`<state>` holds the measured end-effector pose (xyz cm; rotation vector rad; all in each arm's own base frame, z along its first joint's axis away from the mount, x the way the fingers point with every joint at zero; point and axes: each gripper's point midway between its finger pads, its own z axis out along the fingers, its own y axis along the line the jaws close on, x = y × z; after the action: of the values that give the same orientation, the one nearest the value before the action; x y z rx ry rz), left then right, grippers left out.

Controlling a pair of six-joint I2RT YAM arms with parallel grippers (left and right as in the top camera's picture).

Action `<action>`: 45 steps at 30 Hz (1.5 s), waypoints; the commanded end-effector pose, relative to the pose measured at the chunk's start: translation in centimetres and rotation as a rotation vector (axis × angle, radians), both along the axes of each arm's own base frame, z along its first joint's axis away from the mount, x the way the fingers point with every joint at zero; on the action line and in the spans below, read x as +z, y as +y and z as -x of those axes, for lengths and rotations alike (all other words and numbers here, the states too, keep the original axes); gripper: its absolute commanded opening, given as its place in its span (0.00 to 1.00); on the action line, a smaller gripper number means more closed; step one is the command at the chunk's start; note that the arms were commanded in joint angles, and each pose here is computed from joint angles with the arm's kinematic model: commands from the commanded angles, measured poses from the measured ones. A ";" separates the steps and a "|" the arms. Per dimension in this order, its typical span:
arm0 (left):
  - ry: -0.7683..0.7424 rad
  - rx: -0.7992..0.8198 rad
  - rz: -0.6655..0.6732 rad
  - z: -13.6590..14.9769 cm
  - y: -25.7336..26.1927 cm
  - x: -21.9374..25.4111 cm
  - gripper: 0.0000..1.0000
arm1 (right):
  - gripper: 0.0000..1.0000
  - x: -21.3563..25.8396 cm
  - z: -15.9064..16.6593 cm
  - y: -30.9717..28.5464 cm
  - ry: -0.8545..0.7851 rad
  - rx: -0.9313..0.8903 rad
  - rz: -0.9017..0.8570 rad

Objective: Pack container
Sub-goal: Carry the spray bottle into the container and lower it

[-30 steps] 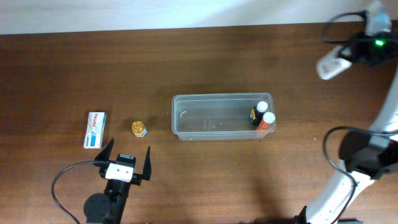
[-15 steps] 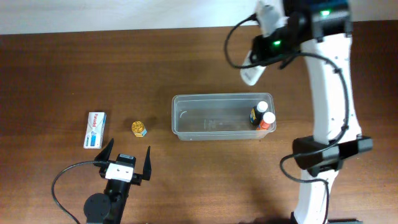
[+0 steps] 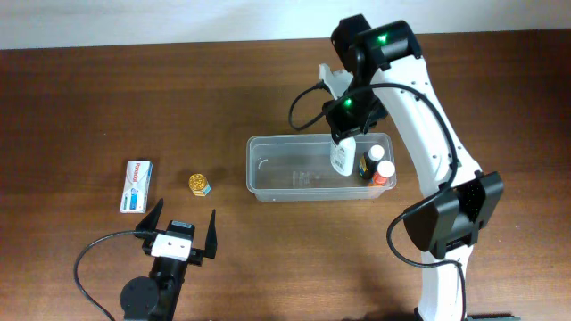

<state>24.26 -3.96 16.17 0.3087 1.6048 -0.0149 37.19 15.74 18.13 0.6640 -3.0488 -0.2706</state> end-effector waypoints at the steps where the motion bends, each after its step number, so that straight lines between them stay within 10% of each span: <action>1: -0.002 -0.003 -0.014 0.0 0.0 -0.2 0.99 | 0.25 0.0 0.1 -0.3 -0.003 -0.014 0.008; 45: -0.002 -0.003 -0.014 0.0 0.0 -0.2 0.99 | 0.26 -5.7 -1.8 -3.1 0.001 -0.069 0.054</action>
<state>24.26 -3.96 16.17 0.3087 1.6048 -0.0149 39.04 12.79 12.06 0.5604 -3.0537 -0.1951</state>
